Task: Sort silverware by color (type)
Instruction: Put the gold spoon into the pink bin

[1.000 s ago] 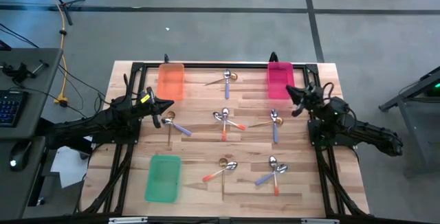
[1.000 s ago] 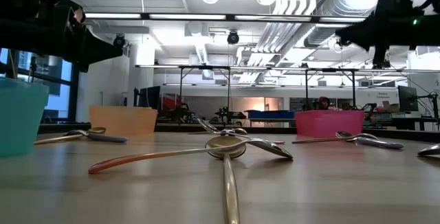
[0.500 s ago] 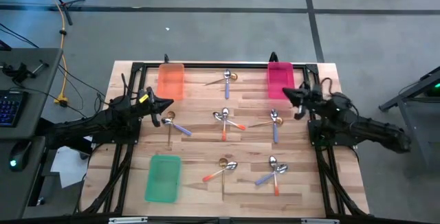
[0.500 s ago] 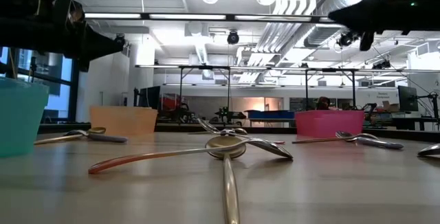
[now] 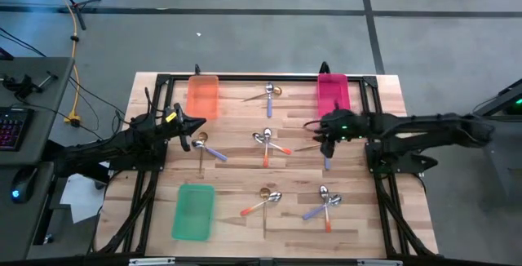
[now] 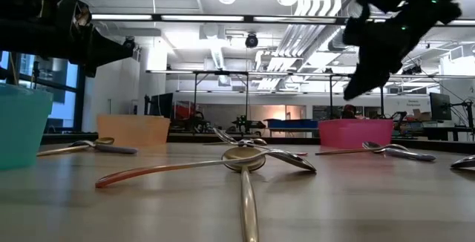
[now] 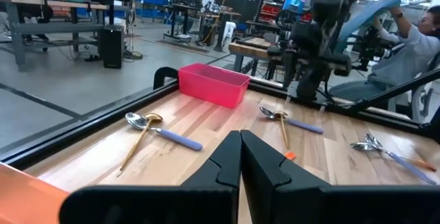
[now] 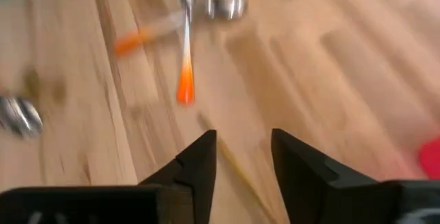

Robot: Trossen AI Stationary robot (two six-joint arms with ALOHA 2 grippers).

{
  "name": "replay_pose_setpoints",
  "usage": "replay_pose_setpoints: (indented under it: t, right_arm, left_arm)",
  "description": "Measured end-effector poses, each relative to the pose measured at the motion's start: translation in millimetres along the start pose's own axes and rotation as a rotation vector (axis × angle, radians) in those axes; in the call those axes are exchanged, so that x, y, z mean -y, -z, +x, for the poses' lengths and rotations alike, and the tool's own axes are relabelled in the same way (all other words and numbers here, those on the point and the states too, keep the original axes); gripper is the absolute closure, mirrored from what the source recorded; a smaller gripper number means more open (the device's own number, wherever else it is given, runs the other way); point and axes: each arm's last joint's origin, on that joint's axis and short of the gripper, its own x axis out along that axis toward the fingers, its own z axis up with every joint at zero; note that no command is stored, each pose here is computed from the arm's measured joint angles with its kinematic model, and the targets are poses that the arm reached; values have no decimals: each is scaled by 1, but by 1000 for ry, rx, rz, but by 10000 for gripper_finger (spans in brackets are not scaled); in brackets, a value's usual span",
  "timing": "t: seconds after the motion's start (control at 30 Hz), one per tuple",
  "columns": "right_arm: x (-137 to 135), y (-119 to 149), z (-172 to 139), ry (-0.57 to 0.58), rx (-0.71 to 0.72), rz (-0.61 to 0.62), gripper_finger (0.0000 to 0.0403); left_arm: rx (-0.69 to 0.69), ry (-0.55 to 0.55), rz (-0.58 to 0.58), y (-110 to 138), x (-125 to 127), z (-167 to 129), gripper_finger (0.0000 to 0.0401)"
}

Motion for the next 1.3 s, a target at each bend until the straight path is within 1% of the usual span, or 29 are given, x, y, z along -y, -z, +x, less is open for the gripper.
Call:
replay_pose_setpoints:
  t: [0.13,0.3,0.43,0.57,0.73,0.83,0.93,1.13,1.23,1.3]
  right_arm:
    - [-8,-11,16,30,-202,-95,269]
    - [-10,-15,38,50,-381,-197,270]
    - [-9,-9,55,56,-472,-242,270]
    - [-7,-2,68,61,-540,-260,270]
    - [-4,2,80,63,-597,-254,279]
    - [-1,5,86,61,-633,-236,300]
    - [3,6,89,59,-649,-227,330]
    - [12,0,84,28,-615,-177,394]
    - [14,-7,79,10,-597,-170,396]
    - [16,-18,74,-8,-557,-154,398]
  left_arm:
    - [-2,-1,9,0,0,0,401]
    - [-12,-2,2,1,0,0,401]
    - [-20,-3,2,2,0,0,401]
    - [-28,-5,2,3,0,0,401]
    - [-36,-6,-23,4,-1,0,401]
    - [-37,-6,-23,4,-1,0,401]
    - [-34,-6,-23,3,-1,0,401]
    - [-29,-5,-20,3,0,0,401]
    - [-29,-5,2,3,0,0,401]
    - [-29,-5,3,3,0,0,401]
